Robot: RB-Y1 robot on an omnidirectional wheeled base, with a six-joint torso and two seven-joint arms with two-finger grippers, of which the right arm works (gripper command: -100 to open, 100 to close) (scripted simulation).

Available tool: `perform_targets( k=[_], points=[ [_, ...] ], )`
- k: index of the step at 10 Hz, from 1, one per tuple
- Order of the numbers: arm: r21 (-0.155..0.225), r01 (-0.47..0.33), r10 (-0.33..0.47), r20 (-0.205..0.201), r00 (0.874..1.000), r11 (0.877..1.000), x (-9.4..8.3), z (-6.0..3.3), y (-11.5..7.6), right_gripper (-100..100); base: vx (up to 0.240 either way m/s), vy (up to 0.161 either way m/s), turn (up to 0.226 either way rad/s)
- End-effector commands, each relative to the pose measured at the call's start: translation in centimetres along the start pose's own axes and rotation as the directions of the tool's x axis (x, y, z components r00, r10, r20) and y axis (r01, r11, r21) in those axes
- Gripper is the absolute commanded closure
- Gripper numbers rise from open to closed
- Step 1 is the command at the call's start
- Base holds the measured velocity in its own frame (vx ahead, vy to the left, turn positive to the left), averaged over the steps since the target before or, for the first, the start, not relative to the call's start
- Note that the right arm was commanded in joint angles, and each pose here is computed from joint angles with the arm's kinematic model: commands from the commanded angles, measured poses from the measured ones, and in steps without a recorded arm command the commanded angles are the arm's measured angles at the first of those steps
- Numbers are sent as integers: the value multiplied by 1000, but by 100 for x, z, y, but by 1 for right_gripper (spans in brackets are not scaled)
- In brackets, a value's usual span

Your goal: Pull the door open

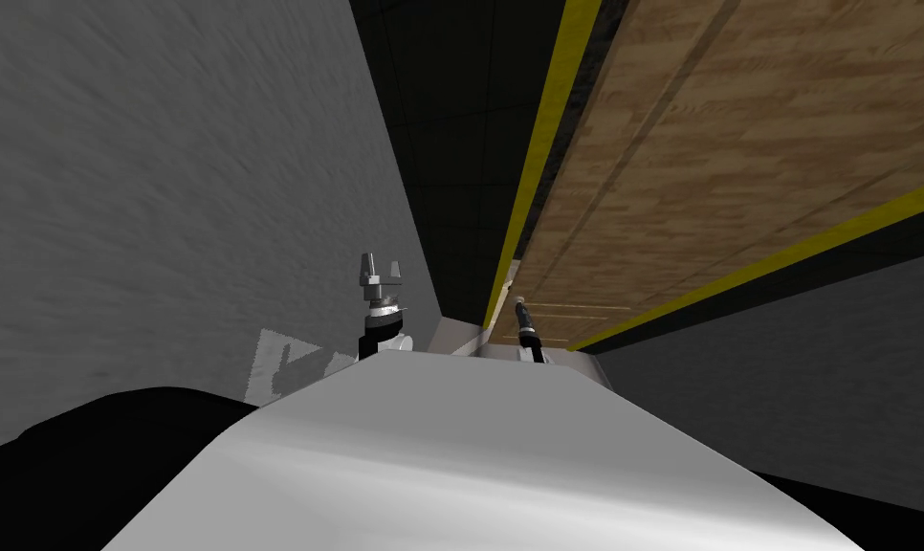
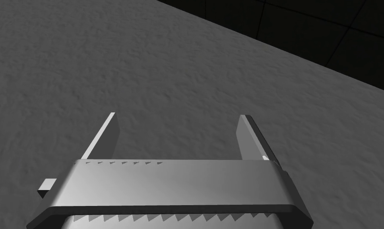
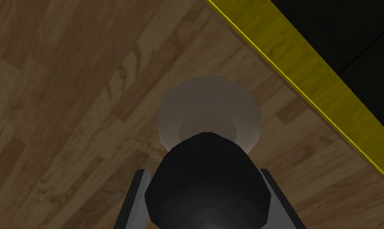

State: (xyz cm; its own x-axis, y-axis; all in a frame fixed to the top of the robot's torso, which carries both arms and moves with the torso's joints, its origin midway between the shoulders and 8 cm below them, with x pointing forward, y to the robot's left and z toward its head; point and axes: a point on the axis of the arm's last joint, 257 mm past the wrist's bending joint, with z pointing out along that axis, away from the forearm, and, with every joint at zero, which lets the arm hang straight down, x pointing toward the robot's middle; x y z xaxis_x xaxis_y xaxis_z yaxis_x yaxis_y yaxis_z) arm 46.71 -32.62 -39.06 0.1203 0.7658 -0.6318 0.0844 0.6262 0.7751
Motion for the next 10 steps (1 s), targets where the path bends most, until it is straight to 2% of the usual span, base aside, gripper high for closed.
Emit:
perform_targets(
  k=[1, 4, 7, 8, 9, 10],
  points=[
    [8, -52, 52, 10, 999, 999, -61, -3, -43, 100, -37, -11, 53],
    [11, -103, 103, 16, 995, 995, -89, -3, -64, 100, -31, -11, 38],
    [15, -191, 190, 29, 981, 982, -146, -5, -107, 100, -43, -17, 67],
    [16, -229, 228, 35, 973, 973, -174, -6, -129, 100, -40, -11, 61],
    [16, -234, 234, 35, 972, 972, -174, -6, -129, 100, -29, -11, 33],
    [17, -277, 277, 42, 960, 961, -202, -7, -150, 100, -26, -11, 66]
  ],
)
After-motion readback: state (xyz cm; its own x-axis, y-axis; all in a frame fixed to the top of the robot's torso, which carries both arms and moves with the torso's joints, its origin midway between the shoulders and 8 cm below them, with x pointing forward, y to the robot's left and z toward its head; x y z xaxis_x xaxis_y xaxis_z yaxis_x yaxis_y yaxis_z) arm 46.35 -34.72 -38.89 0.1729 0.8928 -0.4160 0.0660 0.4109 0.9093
